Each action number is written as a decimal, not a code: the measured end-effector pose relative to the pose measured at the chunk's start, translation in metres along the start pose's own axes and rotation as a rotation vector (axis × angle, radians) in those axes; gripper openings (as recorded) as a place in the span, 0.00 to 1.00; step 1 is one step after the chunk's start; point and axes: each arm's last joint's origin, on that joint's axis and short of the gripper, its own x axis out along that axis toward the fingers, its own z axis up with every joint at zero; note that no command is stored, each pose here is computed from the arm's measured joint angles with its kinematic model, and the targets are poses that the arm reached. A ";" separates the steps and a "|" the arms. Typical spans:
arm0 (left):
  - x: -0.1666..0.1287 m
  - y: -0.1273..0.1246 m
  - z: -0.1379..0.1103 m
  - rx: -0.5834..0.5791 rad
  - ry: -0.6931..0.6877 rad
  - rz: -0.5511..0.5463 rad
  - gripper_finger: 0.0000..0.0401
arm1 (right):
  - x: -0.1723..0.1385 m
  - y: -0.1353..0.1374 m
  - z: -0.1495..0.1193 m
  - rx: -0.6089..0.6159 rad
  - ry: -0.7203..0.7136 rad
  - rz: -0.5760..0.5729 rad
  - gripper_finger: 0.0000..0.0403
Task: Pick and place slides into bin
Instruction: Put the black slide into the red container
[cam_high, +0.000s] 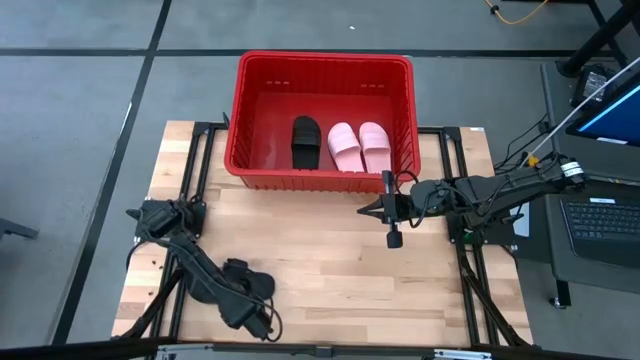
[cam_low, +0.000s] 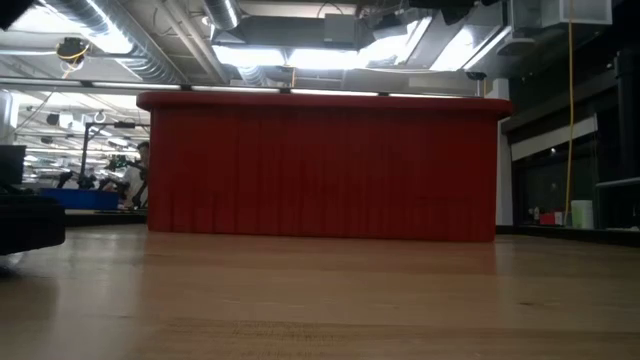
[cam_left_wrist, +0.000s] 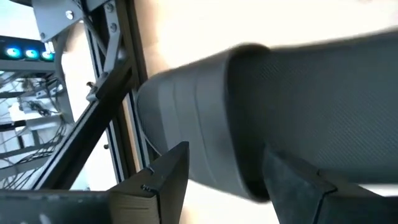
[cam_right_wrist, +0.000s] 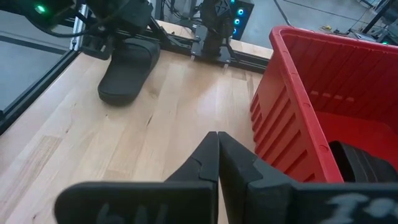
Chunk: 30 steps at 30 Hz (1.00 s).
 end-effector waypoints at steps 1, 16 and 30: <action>0.002 0.000 0.002 -0.006 -0.003 0.011 0.47 | 0.000 0.000 0.000 0.000 0.000 0.000 0.02; 0.009 -0.002 0.003 -0.004 -0.001 0.015 0.26 | 0.000 0.000 0.000 -0.001 0.004 0.001 0.02; 0.011 0.001 0.002 0.003 -0.022 0.034 0.14 | 0.000 0.000 -0.001 -0.001 0.007 0.001 0.02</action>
